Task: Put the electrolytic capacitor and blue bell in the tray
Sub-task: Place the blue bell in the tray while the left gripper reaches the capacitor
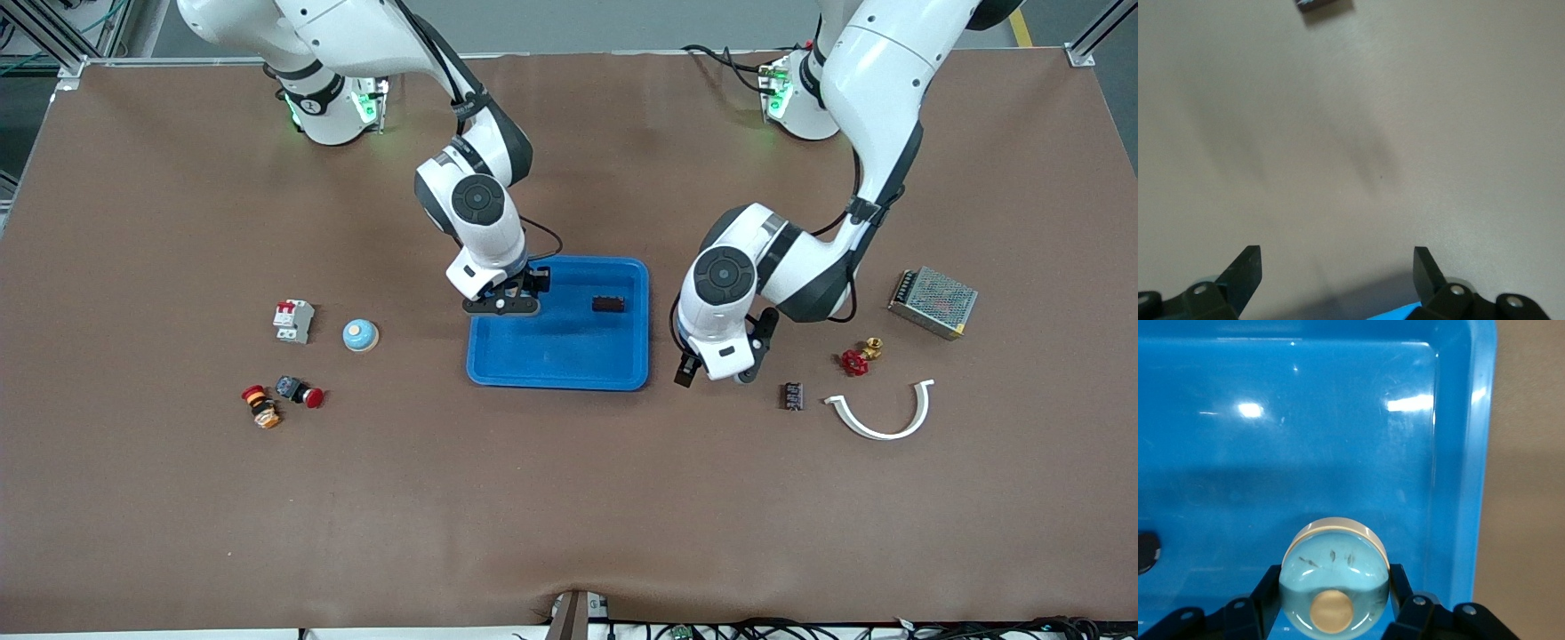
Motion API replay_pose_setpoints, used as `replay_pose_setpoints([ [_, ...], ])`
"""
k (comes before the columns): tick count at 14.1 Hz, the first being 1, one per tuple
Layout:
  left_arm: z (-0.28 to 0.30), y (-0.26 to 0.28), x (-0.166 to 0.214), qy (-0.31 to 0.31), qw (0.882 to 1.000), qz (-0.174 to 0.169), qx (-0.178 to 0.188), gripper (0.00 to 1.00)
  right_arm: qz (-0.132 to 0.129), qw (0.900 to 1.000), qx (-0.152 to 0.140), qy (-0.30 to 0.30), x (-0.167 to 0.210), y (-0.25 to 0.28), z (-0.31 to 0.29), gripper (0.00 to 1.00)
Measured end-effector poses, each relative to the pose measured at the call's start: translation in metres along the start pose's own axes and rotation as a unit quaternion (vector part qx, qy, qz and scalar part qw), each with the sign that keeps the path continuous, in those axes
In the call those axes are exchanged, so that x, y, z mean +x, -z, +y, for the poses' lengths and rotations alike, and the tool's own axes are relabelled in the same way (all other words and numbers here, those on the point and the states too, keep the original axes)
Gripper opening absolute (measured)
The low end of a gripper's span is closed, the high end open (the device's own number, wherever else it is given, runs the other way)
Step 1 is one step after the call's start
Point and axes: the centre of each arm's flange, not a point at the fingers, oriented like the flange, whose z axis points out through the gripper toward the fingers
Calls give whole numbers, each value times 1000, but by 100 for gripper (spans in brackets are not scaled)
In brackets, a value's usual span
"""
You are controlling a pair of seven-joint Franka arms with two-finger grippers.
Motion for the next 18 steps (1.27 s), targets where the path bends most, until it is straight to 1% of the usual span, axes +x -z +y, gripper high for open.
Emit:
replay_pose_setpoints([
  [4, 1, 13, 18, -56, 998, 0, -10, 100, 2, 1000, -1, 5, -5, -16, -1, 68],
  [10, 7, 24, 43, -107, 994, -3, -23, 100, 5, 1000, 1, 5, -5, -18, -1, 69],
  [11, 8, 25, 46, -111, 993, -3, -24, 100, 5, 1000, 1, 5, -5, -18, -1, 75],
  [12, 10, 24, 48, -117, 993, -4, -25, 100, 5, 1000, 1, 4, -5, -18, -1, 83],
  [13, 11, 22, 50, -126, 992, -5, -25, 100, 5, 1000, 1, 4, -5, -18, -1, 94],
  [14, 13, 20, 53, -137, 990, -5, -25, 100, 6, 1000, 2, 4, -4, -16, -2, 100],
  [16, 15, 18, 63, -163, 986, -6, -26, 100, 1, 1000, -2, 4, -2, -2, -3, 100],
  [18, 16, 18, 72, -182, 983, -5, -27, 100, -10, 1000, -10, 11, 6, 37, 4, 100],
])
